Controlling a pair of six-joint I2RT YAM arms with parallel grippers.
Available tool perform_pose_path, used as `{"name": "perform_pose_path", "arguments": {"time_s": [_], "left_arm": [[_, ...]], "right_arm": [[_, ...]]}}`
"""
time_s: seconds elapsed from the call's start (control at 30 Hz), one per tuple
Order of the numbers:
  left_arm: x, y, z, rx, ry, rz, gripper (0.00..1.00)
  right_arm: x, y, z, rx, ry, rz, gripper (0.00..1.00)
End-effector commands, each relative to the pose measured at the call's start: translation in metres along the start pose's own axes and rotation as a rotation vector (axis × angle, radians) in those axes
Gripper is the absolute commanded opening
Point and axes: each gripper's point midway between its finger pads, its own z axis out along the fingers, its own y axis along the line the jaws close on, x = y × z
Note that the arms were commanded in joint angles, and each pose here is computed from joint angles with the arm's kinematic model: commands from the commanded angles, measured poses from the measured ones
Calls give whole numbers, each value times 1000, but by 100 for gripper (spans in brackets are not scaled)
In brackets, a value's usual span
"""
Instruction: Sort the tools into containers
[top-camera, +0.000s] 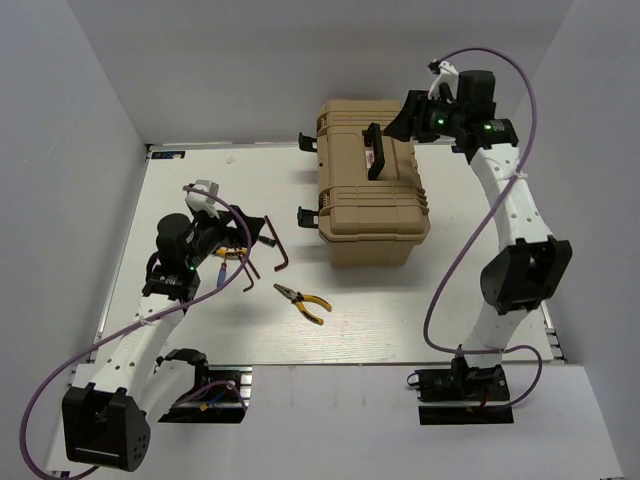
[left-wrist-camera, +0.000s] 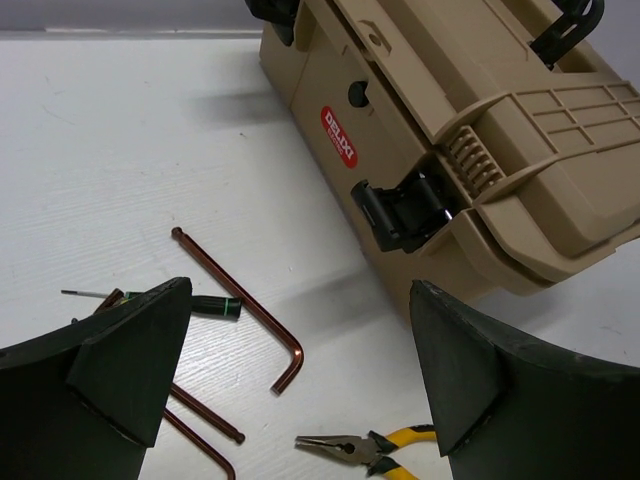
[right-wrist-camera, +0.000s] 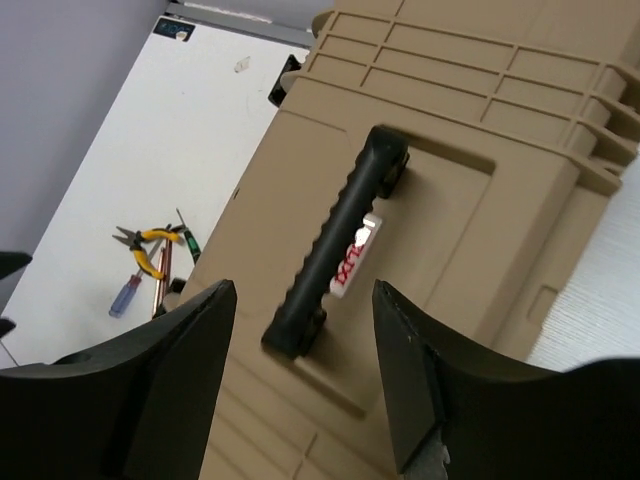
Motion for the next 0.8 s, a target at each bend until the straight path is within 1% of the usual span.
{"name": "perform_pose_path", "arguments": {"time_s": [0.0, 0.1, 0.2, 0.4, 0.5, 0.53, 0.57, 0.6, 0.63, 0.7, 0.77], "left_arm": [[-17, -11, 2, 47, -22, 18, 100], [-13, -10, 3, 43, -5, 12, 100], [-13, -10, 3, 43, -5, 12, 100], [-7, -10, 6, 57, 18, 5, 100], [-6, -10, 6, 58, 18, 14, 100], [-6, -10, 6, 58, 18, 14, 100], [-6, -10, 6, 58, 18, 14, 100], [-6, -10, 6, 58, 18, 14, 100], [-6, -10, 6, 58, 18, 14, 100], [-6, -11, 6, 66, 20, 14, 100], [-8, -12, 6, 69, 12, 17, 100]], "right_arm": [[1, -1, 27, 28, 16, 38, 64], [6, -12, 46, 63, 26, 39, 64], [20, -25, 69, 89, 64, 44, 64], [37, -31, 88, 106, 106, 45, 64], [44, -29, 93, 108, 124, 43, 54], [46, -26, 94, 109, 131, 41, 43], [46, -30, 93, 132, 131, 30, 36], [46, -27, 93, 135, 132, 26, 32], [45, -25, 92, 141, 130, 18, 24], [44, -23, 90, 158, 132, 8, 13], [37, -20, 84, 174, 110, 1, 0]]}}
